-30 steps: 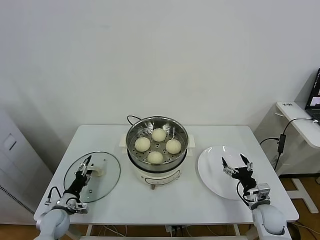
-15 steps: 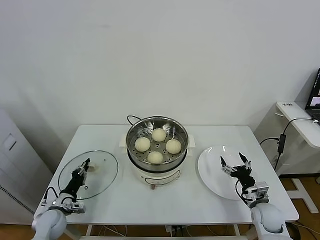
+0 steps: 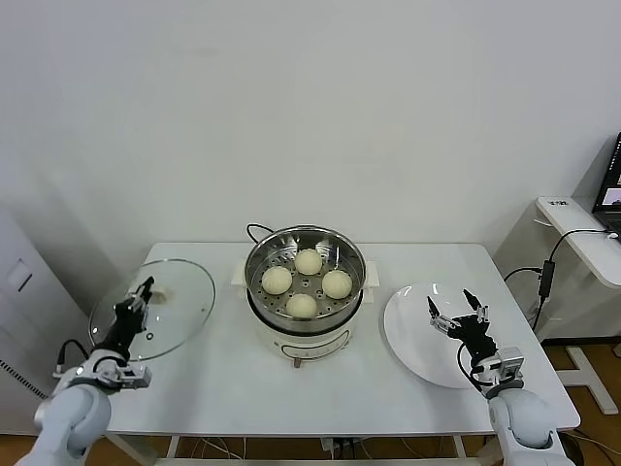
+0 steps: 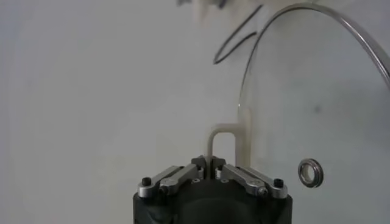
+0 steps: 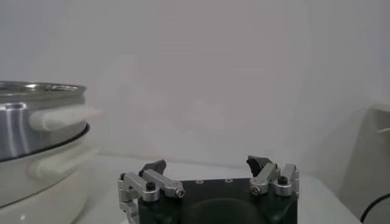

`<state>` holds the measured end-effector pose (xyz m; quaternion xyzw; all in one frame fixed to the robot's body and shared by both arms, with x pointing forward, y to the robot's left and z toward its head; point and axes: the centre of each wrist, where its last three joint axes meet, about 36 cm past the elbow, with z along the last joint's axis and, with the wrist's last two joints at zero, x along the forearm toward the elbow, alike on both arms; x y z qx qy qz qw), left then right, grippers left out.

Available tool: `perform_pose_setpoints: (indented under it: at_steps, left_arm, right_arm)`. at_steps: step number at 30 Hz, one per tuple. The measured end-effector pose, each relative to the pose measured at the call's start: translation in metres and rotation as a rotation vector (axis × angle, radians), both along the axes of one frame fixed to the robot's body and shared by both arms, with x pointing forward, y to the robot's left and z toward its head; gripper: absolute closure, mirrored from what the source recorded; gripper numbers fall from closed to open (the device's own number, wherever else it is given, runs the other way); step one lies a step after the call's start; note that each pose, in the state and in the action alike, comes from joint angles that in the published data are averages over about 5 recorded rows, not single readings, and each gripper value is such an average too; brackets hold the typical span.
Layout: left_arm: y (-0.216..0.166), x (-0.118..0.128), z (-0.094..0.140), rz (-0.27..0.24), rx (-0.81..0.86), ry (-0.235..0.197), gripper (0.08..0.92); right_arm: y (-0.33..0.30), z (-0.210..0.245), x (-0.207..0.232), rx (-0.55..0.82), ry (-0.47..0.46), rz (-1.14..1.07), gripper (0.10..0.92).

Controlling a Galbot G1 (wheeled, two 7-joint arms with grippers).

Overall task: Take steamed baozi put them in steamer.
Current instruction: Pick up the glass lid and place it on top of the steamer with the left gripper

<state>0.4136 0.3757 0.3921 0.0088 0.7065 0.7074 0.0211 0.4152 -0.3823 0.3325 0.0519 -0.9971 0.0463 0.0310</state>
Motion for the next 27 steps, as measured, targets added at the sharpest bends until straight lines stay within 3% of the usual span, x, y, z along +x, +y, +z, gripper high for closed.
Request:
perform_pose_setpoints:
  at_steps: [11,27]
  left_arm:
    - [-0.041,0.017,0.067,-0.004,0.007,-0.028,0.884]
    - [-0.154,0.036,0.088,-0.013,0.006,0.005,0.884]
  right_arm:
    - [-0.006,0.004,-0.003,-0.005,-0.002,-0.014,0.2]
    - [-0.016,0.002,-0.009,-0.02,-0.002,-0.047,0.2]
